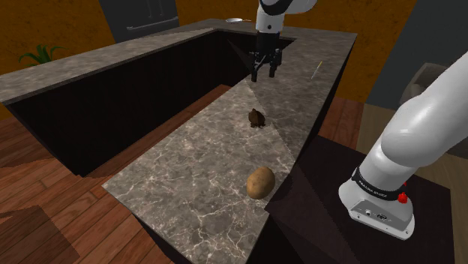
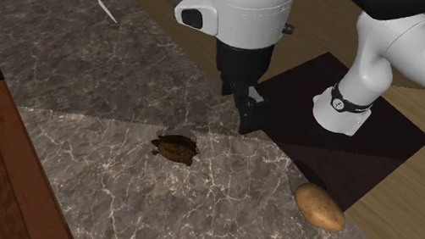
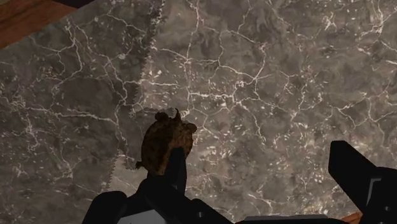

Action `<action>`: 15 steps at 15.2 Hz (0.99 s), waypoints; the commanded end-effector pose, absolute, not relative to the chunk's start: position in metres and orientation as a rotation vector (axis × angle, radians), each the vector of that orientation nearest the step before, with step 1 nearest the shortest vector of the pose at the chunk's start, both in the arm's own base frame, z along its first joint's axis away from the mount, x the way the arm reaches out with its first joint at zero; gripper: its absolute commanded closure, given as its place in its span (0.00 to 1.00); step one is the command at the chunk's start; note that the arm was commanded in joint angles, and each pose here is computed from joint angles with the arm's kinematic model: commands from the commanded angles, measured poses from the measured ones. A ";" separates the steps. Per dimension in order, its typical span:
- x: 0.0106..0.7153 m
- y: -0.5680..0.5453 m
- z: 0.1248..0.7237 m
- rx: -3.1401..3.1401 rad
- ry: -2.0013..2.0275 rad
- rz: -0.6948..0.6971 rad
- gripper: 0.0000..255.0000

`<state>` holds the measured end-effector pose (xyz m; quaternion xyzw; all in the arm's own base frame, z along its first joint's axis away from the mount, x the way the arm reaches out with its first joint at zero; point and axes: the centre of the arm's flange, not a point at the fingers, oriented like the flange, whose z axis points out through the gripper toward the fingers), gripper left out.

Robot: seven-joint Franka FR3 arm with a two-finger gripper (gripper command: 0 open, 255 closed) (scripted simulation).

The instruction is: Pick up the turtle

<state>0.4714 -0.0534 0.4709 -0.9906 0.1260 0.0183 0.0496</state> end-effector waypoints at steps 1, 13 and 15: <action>0.488 -0.067 0.450 -3.002 0.451 0.072 0.00; 0.564 -0.147 0.326 -2.878 0.828 0.174 0.00; 0.574 -0.161 0.304 -2.852 0.889 0.191 0.00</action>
